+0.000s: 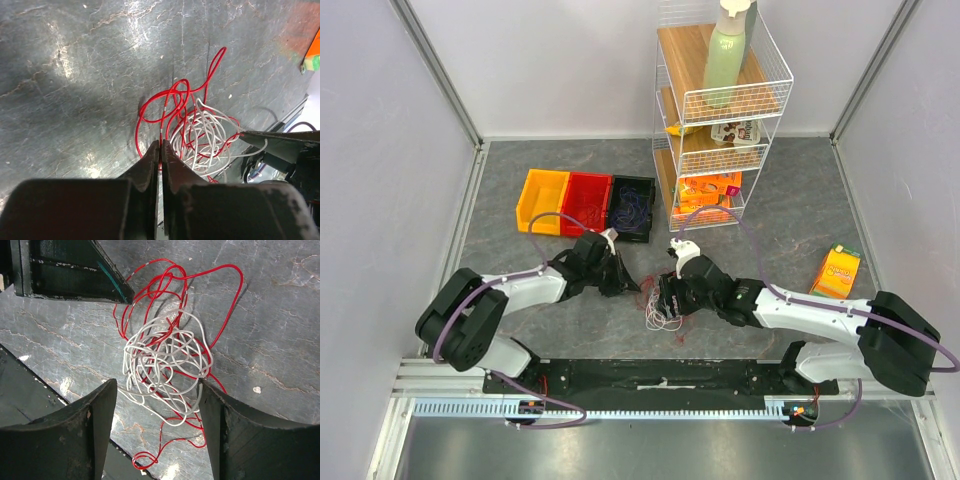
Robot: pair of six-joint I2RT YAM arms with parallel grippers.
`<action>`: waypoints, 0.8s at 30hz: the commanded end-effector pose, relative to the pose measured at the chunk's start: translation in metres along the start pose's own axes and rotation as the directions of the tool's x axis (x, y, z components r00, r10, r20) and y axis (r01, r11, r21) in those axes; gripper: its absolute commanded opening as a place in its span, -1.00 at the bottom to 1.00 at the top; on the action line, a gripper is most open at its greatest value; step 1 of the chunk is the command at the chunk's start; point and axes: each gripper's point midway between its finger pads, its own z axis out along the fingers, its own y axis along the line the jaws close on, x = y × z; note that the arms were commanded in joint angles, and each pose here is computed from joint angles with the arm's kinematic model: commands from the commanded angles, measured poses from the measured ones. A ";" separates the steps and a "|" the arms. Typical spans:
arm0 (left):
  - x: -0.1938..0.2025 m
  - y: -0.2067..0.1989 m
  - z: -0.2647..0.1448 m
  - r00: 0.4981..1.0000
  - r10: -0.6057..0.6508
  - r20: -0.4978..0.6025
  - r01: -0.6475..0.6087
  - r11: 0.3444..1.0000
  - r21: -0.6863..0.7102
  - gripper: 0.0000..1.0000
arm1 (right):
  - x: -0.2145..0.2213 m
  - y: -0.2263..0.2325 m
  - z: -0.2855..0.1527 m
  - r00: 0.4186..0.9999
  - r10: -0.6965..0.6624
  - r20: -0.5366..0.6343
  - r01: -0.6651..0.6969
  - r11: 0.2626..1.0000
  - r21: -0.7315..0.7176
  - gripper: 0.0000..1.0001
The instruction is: Untangle the cables
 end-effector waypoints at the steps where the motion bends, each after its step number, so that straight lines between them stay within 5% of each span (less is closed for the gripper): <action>1: -0.020 -0.025 -0.013 0.992 0.085 0.089 -0.090 0.994 0.055 -0.91 | -0.013 0.006 -0.002 0.999 0.003 0.038 -0.002 1.000 -0.017 0.47; 10: -0.038 -0.098 -0.079 0.934 0.252 0.252 -0.315 0.916 0.250 -0.96 | -0.026 0.004 0.015 0.998 -0.023 0.059 0.021 0.999 0.030 0.57; 14: -0.044 -0.135 -0.113 0.892 0.312 0.326 -0.416 0.850 0.323 -0.96 | -0.035 0.004 0.028 0.993 0.047 0.111 -0.053 0.998 0.046 0.40; 21: -0.052 -0.189 -0.179 0.786 0.407 0.466 -0.589 0.722 0.363 -0.97 | -0.028 -0.032 0.027 0.963 0.166 0.214 -0.200 0.968 0.151 -0.69; 24: -0.058 -0.210 -0.214 0.688 0.467 0.555 -0.694 0.645 0.319 -0.97 | -0.018 -0.063 0.013 0.948 0.210 0.239 -0.267 0.934 0.237 -0.87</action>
